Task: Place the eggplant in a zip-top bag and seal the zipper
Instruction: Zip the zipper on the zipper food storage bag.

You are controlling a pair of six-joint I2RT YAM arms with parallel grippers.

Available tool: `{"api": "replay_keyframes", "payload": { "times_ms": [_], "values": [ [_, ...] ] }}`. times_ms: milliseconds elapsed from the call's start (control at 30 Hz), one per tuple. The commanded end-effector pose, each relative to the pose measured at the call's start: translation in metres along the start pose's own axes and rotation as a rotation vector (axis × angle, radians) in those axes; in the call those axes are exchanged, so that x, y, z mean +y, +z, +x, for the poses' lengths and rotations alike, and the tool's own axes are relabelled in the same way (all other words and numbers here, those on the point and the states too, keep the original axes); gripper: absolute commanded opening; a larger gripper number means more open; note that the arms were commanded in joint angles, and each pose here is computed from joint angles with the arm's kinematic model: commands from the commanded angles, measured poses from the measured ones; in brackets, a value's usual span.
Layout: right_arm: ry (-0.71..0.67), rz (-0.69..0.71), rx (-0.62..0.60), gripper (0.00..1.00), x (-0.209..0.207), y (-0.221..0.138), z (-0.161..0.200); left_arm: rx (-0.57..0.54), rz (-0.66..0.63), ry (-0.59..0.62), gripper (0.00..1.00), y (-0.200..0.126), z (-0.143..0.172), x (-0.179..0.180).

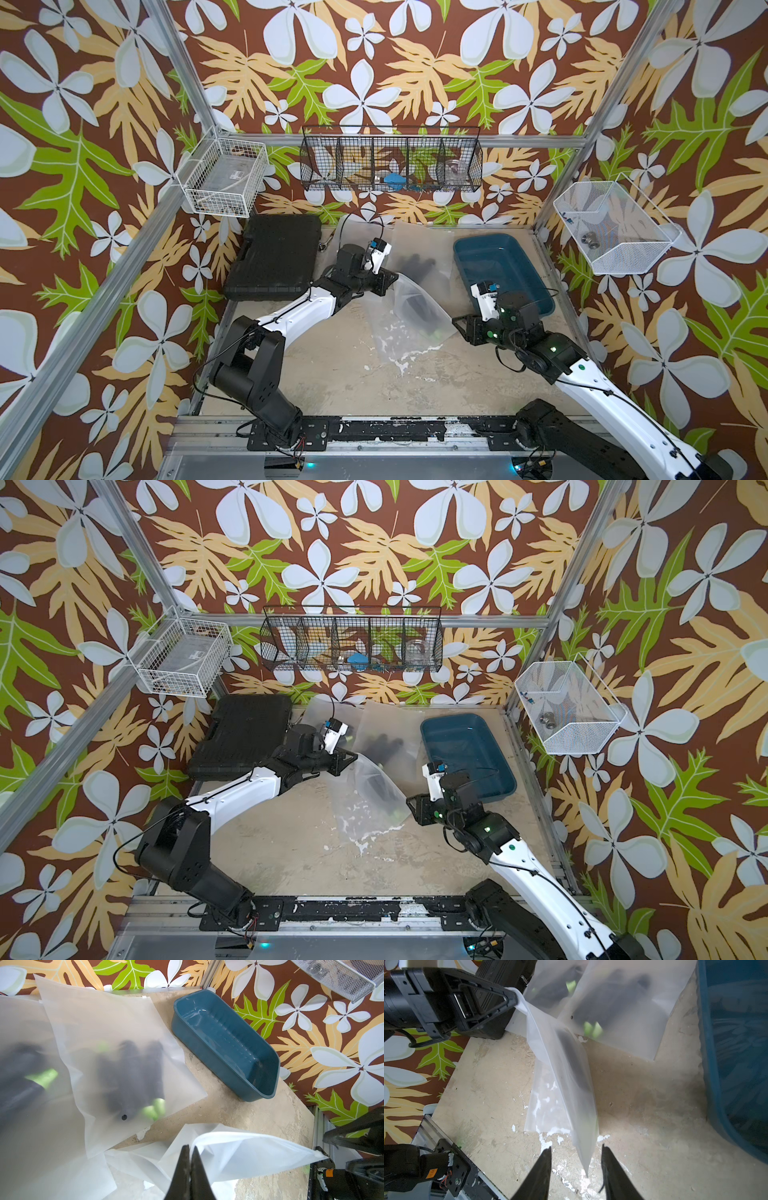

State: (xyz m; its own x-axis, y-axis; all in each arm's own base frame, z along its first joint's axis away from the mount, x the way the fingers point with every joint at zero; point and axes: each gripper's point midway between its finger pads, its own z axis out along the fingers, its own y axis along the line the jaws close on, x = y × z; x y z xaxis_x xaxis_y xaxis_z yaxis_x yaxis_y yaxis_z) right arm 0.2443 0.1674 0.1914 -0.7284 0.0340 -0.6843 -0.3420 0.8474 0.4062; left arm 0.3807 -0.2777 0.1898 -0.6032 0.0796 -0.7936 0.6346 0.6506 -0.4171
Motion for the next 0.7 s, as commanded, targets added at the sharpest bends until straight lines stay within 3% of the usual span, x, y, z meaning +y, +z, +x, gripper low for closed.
{"api": "replay_keyframes", "payload": {
  "times_ms": [0, 367, 667],
  "values": [
    [-0.062, 0.007, -0.029, 0.35, 0.002, 0.006, -0.013, -0.015, 0.017, 0.011, 0.00, -0.001, -0.004, -0.005],
    [-0.067, 0.001, 0.031, 0.28, -0.004, 0.020, 0.004, -0.011, 0.018, 0.013, 0.00, -0.001, -0.005, -0.005],
    [-0.063, -0.004, 0.053, 0.11, -0.004, 0.022, 0.010, -0.010, 0.007, 0.017, 0.00, -0.001, -0.003, -0.003]
  ]
}}
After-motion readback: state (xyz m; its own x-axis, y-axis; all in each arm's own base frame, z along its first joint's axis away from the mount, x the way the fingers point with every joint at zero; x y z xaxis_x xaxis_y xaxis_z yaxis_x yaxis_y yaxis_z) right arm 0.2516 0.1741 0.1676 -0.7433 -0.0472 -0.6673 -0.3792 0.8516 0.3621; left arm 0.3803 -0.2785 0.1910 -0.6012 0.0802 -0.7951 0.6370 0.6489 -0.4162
